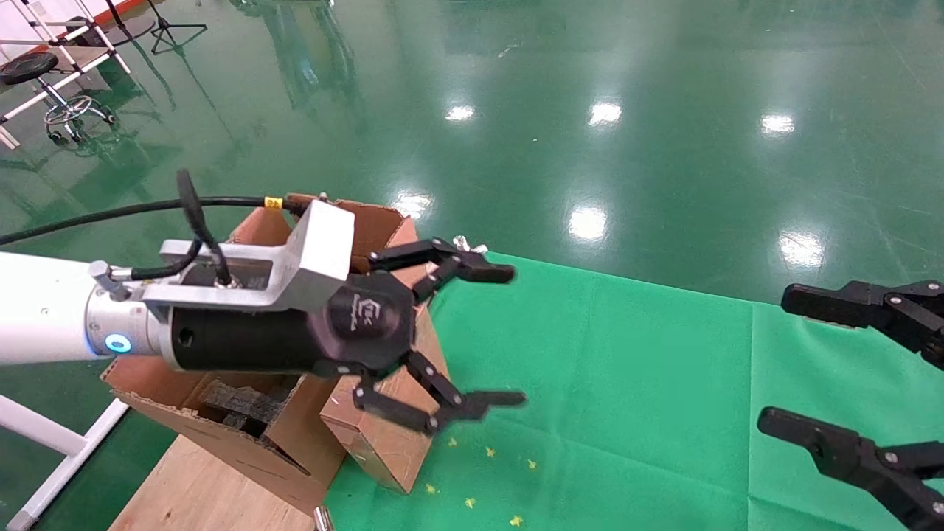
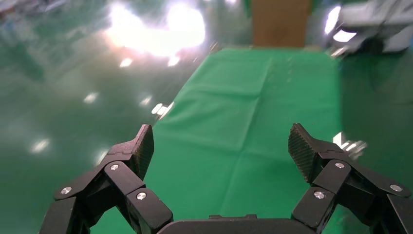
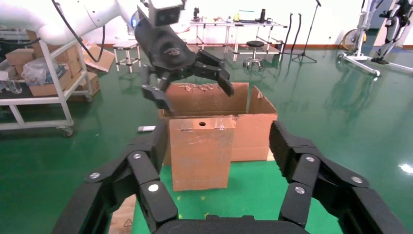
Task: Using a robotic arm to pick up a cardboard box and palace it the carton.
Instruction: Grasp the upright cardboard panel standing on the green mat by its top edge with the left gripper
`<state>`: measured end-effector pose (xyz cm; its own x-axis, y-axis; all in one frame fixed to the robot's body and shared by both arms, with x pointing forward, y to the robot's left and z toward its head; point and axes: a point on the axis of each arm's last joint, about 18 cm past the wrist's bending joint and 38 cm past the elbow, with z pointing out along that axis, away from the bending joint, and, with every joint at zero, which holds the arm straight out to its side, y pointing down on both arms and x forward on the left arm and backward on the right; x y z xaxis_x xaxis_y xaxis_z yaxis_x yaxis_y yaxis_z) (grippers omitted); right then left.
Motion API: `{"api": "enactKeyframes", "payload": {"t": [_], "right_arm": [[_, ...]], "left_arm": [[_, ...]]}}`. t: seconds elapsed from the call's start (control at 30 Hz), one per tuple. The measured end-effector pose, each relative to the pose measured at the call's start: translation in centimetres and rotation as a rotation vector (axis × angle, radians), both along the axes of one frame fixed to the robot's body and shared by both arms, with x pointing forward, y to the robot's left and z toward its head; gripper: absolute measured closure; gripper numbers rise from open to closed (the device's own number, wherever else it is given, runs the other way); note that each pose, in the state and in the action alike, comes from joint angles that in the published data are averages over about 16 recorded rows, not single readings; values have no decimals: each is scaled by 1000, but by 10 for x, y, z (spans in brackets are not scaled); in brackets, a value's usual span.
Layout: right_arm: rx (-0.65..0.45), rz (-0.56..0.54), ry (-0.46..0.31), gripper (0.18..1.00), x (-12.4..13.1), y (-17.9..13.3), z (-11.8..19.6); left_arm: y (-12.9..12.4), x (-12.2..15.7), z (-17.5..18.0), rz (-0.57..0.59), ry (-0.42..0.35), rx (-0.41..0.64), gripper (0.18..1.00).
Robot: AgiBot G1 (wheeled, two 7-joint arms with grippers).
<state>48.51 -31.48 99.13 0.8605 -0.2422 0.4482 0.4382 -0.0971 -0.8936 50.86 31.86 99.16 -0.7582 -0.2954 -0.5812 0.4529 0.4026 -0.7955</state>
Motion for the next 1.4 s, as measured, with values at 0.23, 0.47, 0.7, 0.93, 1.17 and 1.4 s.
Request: {"api": "enactKeyframes", "payload": {"t": [0.23,0.47,0.7,0.93,1.17,1.4], "right_arm": [[0,0,0,486,0,0,0],[0,0,0,658,0,0,0],[0,0,0,808,0,0,0],[0,0,0,915,0,0,0],[0,0,0,966,0,0,0],[0,0,0,985,0,0,0]], "left_arm": [[13,20,7,171,39,82,183],[24,36,15,344,153,123,183],[34,42,19,481,276,130,183],[45,45,18,600,372,133,183],[54,52,9,731,474,125,183],[54,62,1,841,557,93,183]]}}
